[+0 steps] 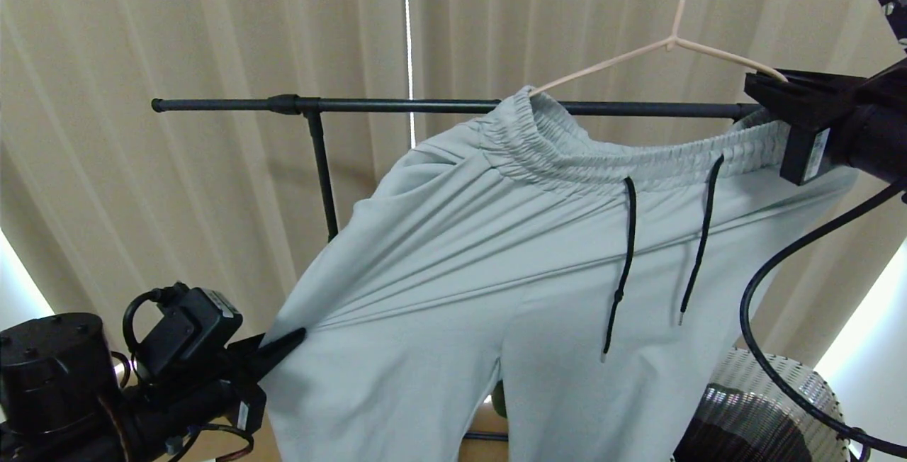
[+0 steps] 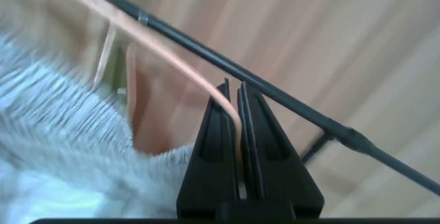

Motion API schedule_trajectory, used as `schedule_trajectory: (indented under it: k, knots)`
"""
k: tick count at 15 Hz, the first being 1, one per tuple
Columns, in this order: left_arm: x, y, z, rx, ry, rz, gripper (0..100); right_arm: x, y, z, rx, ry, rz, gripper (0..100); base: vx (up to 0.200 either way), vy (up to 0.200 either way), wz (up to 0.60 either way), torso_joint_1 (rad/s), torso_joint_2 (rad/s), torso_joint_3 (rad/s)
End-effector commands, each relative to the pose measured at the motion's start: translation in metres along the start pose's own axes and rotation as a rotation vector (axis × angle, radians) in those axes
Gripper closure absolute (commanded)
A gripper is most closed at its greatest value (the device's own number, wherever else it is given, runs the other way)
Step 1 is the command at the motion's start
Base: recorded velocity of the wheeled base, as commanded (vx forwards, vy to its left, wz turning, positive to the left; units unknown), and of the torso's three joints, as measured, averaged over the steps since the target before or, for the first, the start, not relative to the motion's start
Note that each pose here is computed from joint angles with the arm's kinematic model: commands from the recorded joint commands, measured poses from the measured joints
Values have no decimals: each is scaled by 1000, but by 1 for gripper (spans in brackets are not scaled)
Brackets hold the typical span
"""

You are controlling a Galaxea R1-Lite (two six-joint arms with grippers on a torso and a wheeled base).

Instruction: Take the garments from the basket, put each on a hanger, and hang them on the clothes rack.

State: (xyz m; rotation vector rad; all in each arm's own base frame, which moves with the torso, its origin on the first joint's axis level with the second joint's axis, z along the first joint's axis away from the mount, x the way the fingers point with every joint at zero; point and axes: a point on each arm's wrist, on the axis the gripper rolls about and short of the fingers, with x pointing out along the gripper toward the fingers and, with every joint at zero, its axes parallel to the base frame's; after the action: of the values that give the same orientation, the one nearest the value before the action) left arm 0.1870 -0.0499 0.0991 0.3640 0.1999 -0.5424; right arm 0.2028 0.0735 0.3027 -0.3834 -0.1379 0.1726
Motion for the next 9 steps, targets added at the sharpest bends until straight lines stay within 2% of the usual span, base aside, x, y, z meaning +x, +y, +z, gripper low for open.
schedule_trajectory:
  k: [1, 3, 4, 7, 9]
  knots:
    - [1, 2, 0, 5, 3, 10, 100, 0, 0, -1, -1, 5, -1, 100, 0, 0, 0, 0, 0, 0]
    - [0, 1, 1, 7, -2, 7, 100, -1, 3, -4, -3, 14, 10, 100, 0, 0, 0, 0, 0, 0]
    - [0, 1, 1, 8, -5, 7, 0, 0, 4, -5, -4, 20, 15, 100, 0, 0, 0, 0, 0, 0]
    - [1, 3, 5, 4, -27, 14, 0, -2, 8, -4, -5, 20, 31, 100, 0, 0, 0, 0, 0, 0]
    - [0, 4, 9, -5, -72, 31, 0, -8, 8, -9, -12, 52, 21, 100, 0, 0, 0, 0, 0, 0]
